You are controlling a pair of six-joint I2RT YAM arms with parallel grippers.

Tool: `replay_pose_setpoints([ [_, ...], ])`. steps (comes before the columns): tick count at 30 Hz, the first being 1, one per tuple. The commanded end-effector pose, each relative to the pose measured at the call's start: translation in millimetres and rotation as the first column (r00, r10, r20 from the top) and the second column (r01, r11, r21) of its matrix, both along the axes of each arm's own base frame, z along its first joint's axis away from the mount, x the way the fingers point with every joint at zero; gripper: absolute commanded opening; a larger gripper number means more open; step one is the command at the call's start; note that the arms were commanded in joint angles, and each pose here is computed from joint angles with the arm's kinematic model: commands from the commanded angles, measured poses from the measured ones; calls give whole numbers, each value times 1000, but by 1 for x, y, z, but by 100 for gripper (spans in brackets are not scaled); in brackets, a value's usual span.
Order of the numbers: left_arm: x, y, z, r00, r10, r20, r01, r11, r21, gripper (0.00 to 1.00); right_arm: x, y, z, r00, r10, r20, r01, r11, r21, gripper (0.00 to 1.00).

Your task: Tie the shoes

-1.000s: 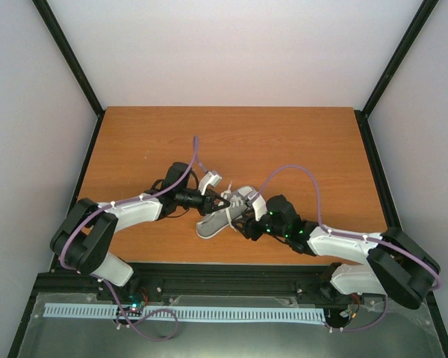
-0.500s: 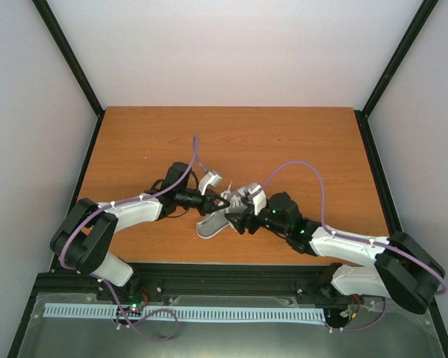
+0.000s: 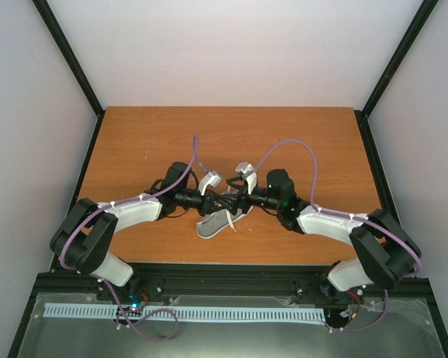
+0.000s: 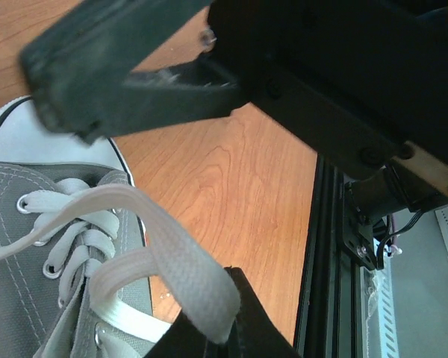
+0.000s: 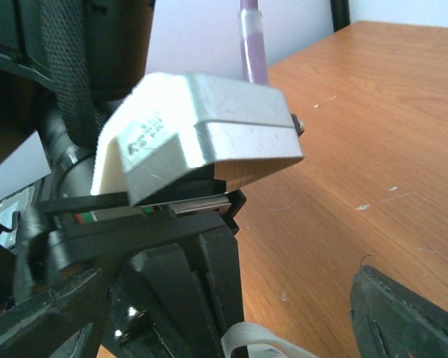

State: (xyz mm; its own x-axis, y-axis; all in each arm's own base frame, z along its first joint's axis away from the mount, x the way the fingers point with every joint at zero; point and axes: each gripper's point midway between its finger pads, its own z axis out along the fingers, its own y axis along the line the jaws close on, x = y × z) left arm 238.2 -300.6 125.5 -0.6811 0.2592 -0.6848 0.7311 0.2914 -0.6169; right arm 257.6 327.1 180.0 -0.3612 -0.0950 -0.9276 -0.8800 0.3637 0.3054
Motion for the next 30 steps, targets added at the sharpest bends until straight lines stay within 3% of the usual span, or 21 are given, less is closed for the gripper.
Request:
replay_pose_setpoints([
  [1, -4, -4, 12, 998, -34, 45, 35, 999, -31, 1, -1, 14, 7, 995, 90, 30, -91, 995, 42, 87],
  [12, -3, -6, 21, 998, -34, 48, 37, 997, -64, 1, -12, 15, -31, 987, 138, -77, -137, 990, 22, 83],
  [30, 5, -2, 24, 1000, -17, 5, 18, 996, -87, 1, -14, 19, -55, 981, 160, -108, -160, 987, 13, 80],
])
